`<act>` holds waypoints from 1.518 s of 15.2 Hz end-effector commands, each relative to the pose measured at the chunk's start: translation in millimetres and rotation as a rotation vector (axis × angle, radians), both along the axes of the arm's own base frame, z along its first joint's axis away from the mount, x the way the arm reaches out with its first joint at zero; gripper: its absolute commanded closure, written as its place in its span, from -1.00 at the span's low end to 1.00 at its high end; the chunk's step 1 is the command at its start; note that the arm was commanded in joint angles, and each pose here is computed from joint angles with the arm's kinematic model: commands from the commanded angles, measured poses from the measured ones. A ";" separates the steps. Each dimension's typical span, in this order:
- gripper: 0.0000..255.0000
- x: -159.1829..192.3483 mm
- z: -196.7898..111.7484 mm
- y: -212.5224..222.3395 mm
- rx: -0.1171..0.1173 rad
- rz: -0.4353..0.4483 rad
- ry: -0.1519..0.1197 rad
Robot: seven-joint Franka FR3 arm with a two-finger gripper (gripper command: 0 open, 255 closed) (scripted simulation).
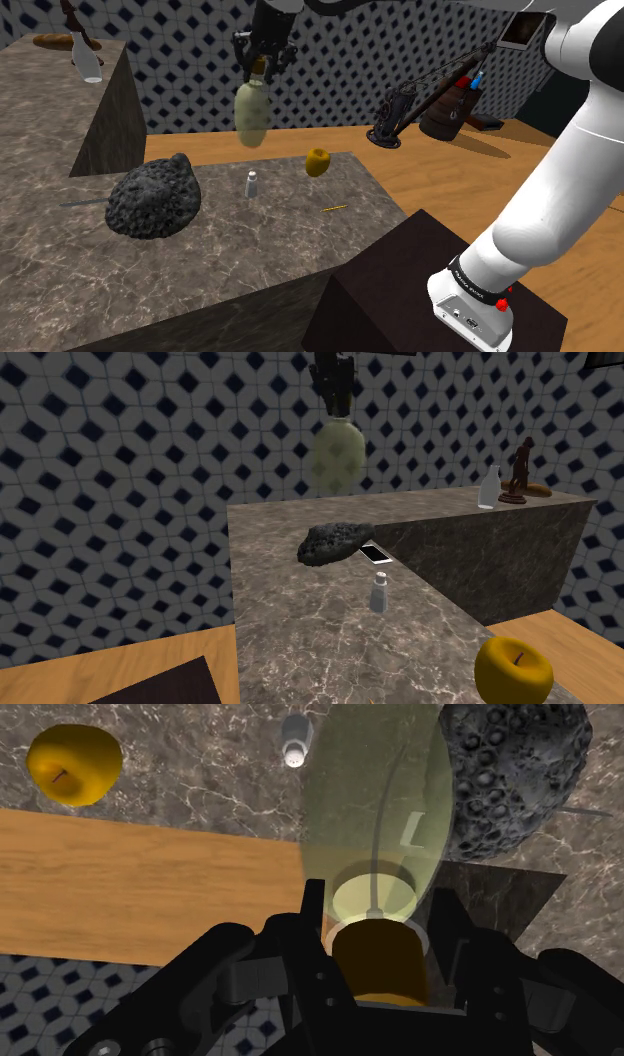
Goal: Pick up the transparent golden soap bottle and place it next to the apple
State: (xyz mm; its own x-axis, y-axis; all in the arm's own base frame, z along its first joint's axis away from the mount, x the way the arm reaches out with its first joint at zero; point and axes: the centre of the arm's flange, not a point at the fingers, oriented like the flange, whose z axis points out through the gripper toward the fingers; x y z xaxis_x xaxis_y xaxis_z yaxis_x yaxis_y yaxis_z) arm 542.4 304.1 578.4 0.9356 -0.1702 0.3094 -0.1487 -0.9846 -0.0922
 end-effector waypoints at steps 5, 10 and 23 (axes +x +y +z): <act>1.00 32.6 -1.2 -73.4 0.001 0.001 -0.001; 1.00 62.0 -0.8 -132.5 0.001 0.001 -0.001; 1.00 109.1 -26.7 -226.7 0.001 0.001 -0.001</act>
